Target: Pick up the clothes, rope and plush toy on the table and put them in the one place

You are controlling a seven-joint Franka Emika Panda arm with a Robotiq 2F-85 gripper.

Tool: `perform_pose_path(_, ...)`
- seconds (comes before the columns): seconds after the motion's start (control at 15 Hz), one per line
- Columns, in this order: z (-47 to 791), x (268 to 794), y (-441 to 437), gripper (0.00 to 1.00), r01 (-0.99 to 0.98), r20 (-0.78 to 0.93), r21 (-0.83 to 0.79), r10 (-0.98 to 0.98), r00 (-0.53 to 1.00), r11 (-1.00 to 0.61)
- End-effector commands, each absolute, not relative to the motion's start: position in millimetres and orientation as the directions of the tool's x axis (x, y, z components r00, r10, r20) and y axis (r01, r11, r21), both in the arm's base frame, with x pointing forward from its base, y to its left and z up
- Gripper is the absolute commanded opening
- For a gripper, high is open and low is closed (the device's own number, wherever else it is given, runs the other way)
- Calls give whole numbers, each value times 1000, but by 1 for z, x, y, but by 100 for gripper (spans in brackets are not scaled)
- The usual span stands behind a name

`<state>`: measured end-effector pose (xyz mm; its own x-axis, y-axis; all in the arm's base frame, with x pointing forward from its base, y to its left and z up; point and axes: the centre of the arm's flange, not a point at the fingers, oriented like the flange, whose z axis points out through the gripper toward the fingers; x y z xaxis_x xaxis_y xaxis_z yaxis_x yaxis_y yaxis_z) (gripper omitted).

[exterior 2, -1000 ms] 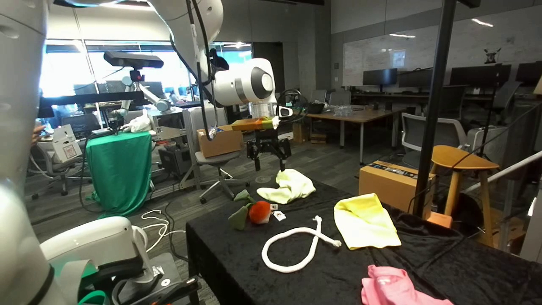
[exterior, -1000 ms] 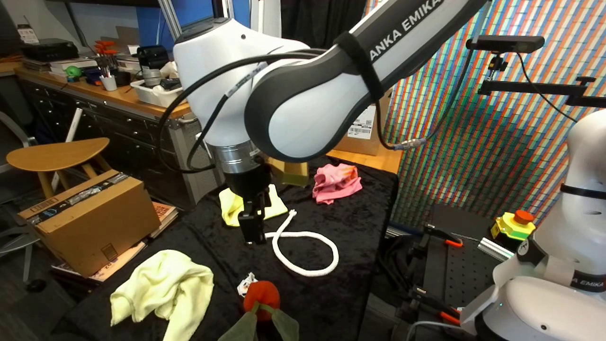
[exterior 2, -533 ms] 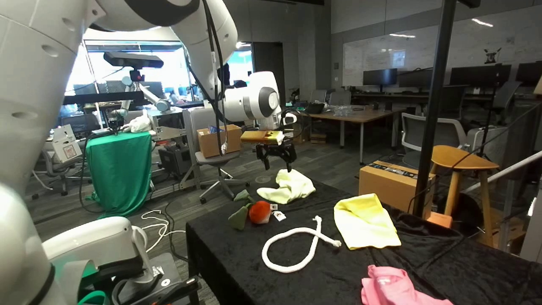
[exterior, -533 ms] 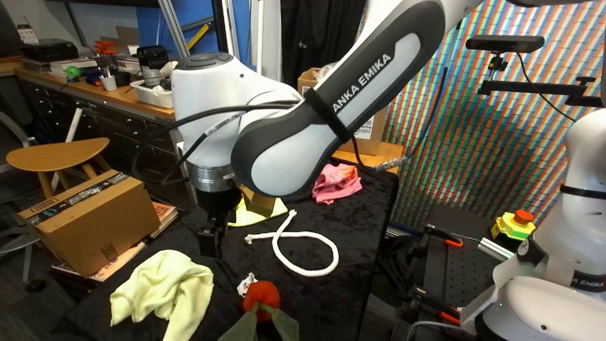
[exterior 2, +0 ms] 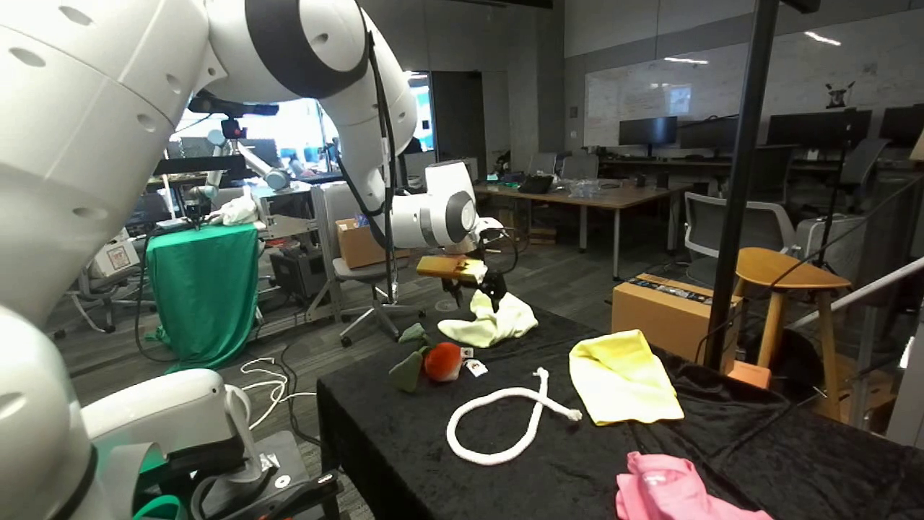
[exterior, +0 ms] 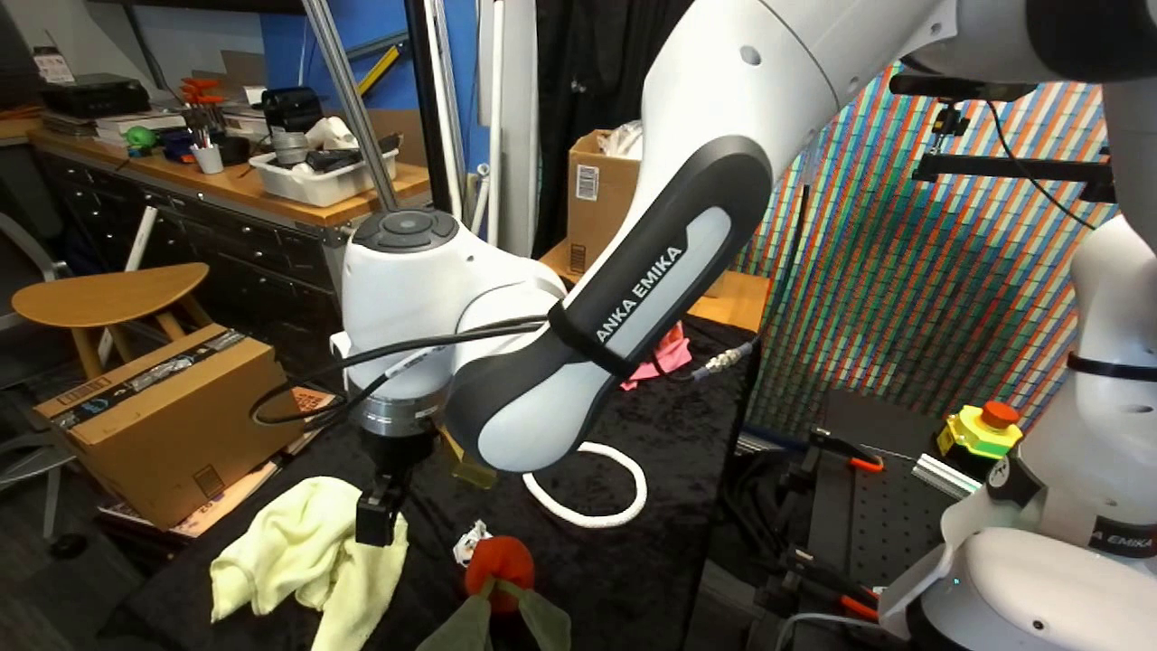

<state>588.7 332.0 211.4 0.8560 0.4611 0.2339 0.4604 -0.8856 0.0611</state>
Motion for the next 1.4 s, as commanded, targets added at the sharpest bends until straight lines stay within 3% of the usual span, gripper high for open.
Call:
perform_pose_path(0.0, 203, 614, 352, 100, 487, 248, 147, 509, 824, -861)
perform_pose_path(0.4, 195, 644, 368, 100, 519, 198, 268, 573, 795, -812)
perform_pose_path(1.33, 155, 692, 363, 100, 479, 202, 198, 514, 833, -855)
